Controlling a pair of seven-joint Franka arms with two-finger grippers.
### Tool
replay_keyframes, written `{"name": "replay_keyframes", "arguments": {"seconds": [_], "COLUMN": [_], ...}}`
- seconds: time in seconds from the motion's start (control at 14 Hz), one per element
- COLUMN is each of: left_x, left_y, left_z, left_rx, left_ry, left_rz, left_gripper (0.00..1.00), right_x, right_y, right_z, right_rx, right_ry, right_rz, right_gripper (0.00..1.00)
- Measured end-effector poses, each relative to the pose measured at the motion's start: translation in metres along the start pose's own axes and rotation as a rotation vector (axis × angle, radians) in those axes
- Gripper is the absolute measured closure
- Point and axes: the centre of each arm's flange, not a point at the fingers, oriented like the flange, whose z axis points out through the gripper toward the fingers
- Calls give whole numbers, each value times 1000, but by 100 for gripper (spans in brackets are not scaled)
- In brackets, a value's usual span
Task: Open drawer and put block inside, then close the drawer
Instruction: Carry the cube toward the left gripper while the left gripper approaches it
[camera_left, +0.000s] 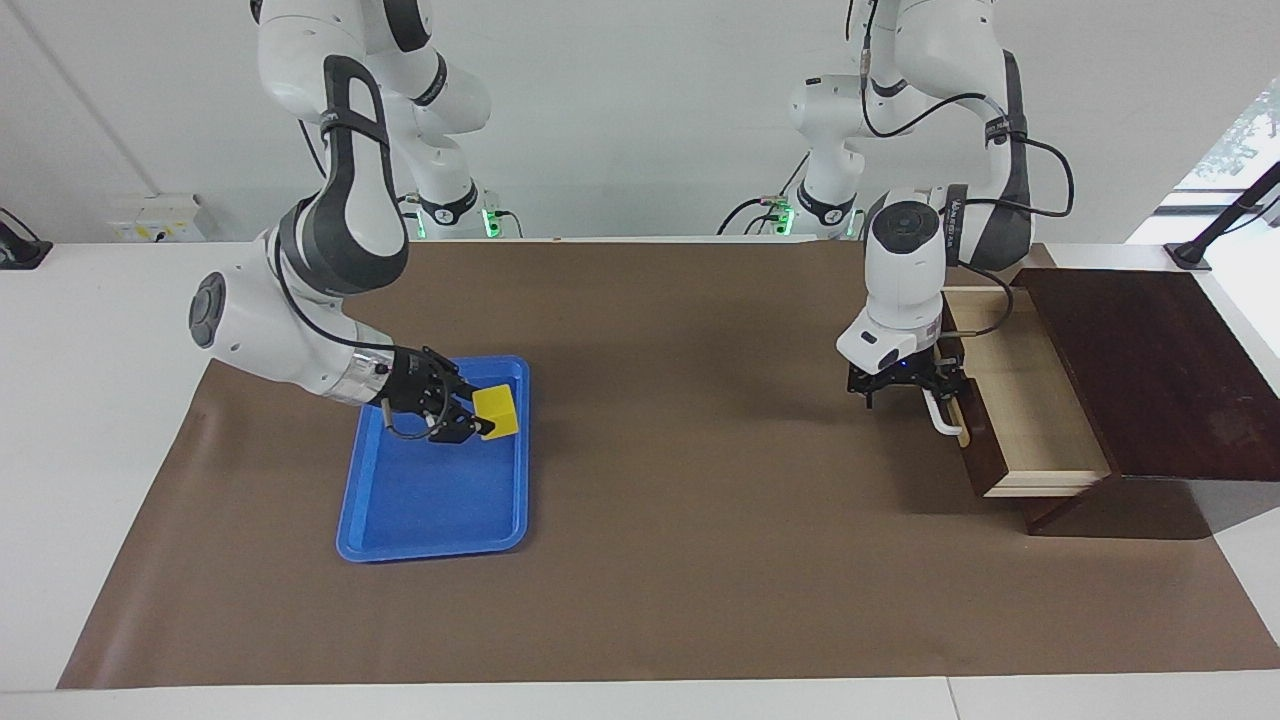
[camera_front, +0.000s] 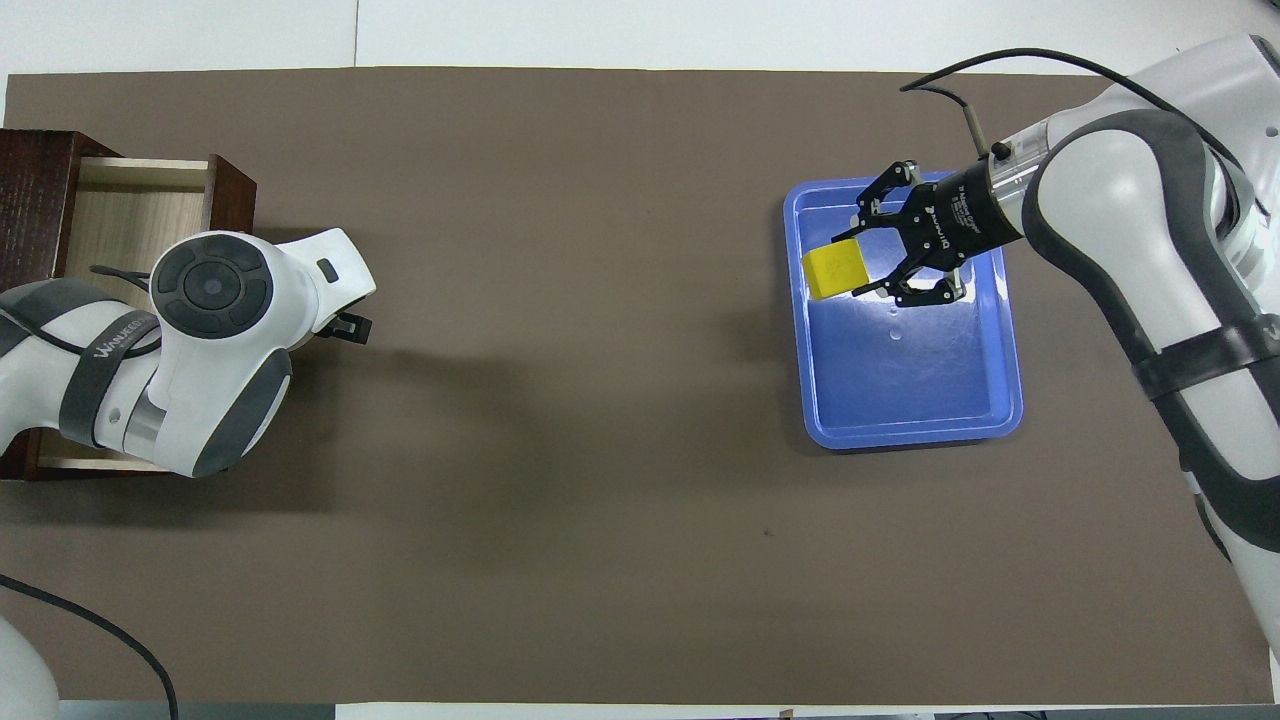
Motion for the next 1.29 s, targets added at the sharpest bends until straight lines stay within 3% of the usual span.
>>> {"name": "replay_keyframes", "arguments": {"seconds": [0.29,0.57,0.79,1.0,1.29], "left_x": [5,28,37,40,54], "left_y": [-1,-17,-7,24,58], "left_z": [-9,-75,-118,-133,-158], "left_rx": [-33,-126,-175,-199,-225], "left_ry": [-44,-134,-187,-262,-358], "left_rz": [-42,-254,-630,-1034,-1544], "left_gripper": [0,0,0,0,0], "right_x": [-71,-119,-151,-185,-201], "right_y": [-17,-29,-36,-41,-41], "right_z": [14,24,38,56,68], "right_rx": [-5,30,68,101,102], "right_ry": [-10,-38,-48,-47,-52], "right_rz": [50,156,202,227,247], "right_gripper": [44,44,44,44,44]}}
